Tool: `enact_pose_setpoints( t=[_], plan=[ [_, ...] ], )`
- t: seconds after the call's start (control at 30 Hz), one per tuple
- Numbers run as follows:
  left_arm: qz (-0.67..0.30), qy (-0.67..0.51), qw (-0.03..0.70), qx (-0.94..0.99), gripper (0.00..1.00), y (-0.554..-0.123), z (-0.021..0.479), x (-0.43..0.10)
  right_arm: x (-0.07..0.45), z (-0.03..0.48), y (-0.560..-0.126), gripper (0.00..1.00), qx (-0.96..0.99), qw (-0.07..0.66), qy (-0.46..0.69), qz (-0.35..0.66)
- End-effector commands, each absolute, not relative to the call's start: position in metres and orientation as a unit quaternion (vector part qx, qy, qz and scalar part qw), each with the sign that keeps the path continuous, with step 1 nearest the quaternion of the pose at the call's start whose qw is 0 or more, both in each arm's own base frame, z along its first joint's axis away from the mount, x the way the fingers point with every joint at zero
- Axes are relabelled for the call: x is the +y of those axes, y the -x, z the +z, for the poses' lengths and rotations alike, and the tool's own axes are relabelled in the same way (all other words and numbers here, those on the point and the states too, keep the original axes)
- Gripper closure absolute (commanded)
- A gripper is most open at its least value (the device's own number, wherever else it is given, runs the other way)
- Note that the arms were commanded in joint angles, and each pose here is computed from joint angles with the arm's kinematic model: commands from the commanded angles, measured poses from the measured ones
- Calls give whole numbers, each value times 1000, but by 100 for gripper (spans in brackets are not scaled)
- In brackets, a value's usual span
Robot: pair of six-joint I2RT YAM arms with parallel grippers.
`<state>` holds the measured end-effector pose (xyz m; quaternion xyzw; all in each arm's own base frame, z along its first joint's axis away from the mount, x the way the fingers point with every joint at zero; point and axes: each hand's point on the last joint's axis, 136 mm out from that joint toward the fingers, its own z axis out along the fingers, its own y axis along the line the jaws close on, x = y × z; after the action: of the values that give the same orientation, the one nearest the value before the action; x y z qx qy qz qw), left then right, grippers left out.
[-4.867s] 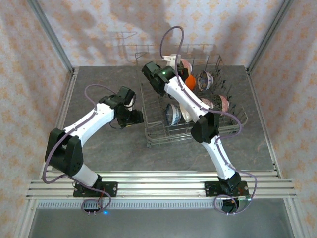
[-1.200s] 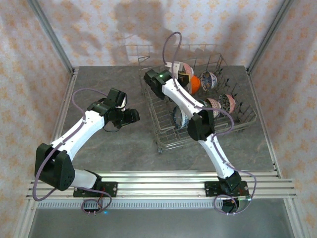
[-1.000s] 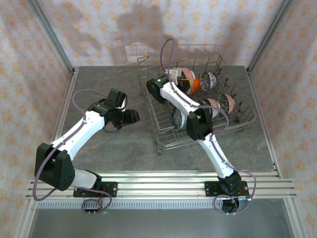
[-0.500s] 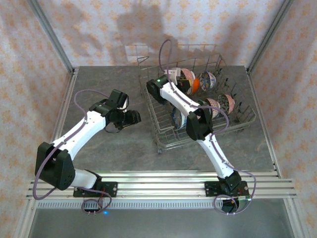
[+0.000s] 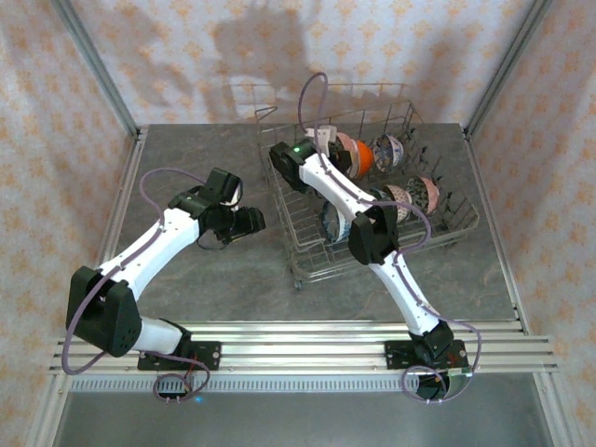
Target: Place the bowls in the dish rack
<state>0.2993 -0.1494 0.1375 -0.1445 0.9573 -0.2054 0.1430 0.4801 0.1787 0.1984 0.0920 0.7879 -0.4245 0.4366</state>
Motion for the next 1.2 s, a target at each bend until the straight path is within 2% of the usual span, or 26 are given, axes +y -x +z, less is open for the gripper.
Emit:
enact_pose_setpoints(
  t=[0.0,0.27,0.43,0.53,0.6,0.73,0.83,1.13,1.17],
  plan=[
    [-210,144,143,956,36,-304,141,-157,216,166,-465,91,813,408,-37,-414],
    [-210,140,141,957,36,-307,141,-162,219,164,-468,86,814,407,-31,-412],
    [-210,137,140,958,36,-308,141,-165,222,161,-469,73,819,404,-26,-406],
    [-211,136,141,958,36,-308,142,-166,223,162,-470,71,821,403,-24,-404],
    [-211,136,142,958,36,-309,143,-167,223,164,-471,65,822,403,-23,-402],
    [-211,136,142,957,36,-309,143,-167,225,170,-470,61,827,402,-25,-391],
    [-213,137,143,957,36,-309,144,-168,227,176,-469,51,832,405,-30,-378],
    [-215,133,150,956,36,-312,151,-169,238,204,-468,34,848,420,-41,-320],
    [-215,133,154,955,36,-313,155,-168,239,209,-468,30,850,420,-41,-314]
  ],
)
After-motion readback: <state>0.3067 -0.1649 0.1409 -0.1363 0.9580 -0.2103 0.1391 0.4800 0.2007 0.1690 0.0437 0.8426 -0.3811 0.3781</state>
